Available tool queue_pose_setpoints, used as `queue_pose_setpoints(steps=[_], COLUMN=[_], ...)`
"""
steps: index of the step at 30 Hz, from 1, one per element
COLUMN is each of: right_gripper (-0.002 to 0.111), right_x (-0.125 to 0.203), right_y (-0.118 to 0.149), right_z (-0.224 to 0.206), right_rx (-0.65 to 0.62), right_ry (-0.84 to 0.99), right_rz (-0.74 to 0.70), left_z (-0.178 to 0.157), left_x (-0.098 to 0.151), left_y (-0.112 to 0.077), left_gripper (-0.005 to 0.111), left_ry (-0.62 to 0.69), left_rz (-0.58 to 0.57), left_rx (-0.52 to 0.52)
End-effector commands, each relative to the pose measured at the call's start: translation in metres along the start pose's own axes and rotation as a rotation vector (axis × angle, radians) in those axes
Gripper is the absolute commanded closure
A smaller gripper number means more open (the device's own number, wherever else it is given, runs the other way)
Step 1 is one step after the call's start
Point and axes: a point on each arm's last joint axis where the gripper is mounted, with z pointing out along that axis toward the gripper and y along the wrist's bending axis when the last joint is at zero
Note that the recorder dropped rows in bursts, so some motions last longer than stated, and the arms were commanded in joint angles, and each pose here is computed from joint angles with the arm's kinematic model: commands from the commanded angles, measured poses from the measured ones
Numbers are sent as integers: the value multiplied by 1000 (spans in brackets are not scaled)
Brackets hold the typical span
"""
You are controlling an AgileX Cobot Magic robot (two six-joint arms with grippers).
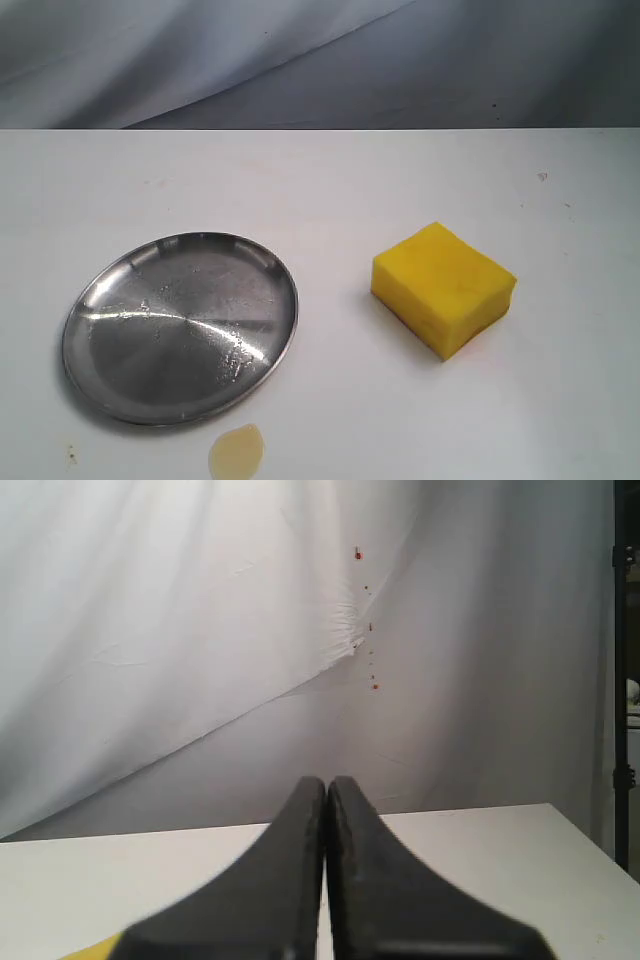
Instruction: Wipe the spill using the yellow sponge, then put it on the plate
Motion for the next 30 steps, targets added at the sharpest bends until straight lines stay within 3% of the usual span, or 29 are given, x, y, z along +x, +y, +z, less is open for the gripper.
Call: queue_pose_setpoints(steps=[1,7,12,17,22,27,30], right_gripper=[108,108,108,108,108,108,108], right_x=[1,-2,-11,-30,-63,-88,-83], right_y=[-1,0,-4,1,10,40,72], right_z=[0,0,-1,5,41,93,126], right_rx=[8,8,21,6,-22,-218,-383], right_ry=[0,-35,-139,-24,194,455,639], right_rz=[-14,-9,385,340,299,107,-3], left_z=[0,0,0,0,0,0,0], left_x=[1,1,1,1,1,1,1], left_y=[0,0,0,0,0,0,0], left_gripper=[107,107,107,107,107,107,107], left_ry=[-6,-6,-6,-6,-6,-6,-6], left_rz=[-1,-1,-1,-1,-1,-1,-1], left_rx=[6,6,6,6,6,6,6])
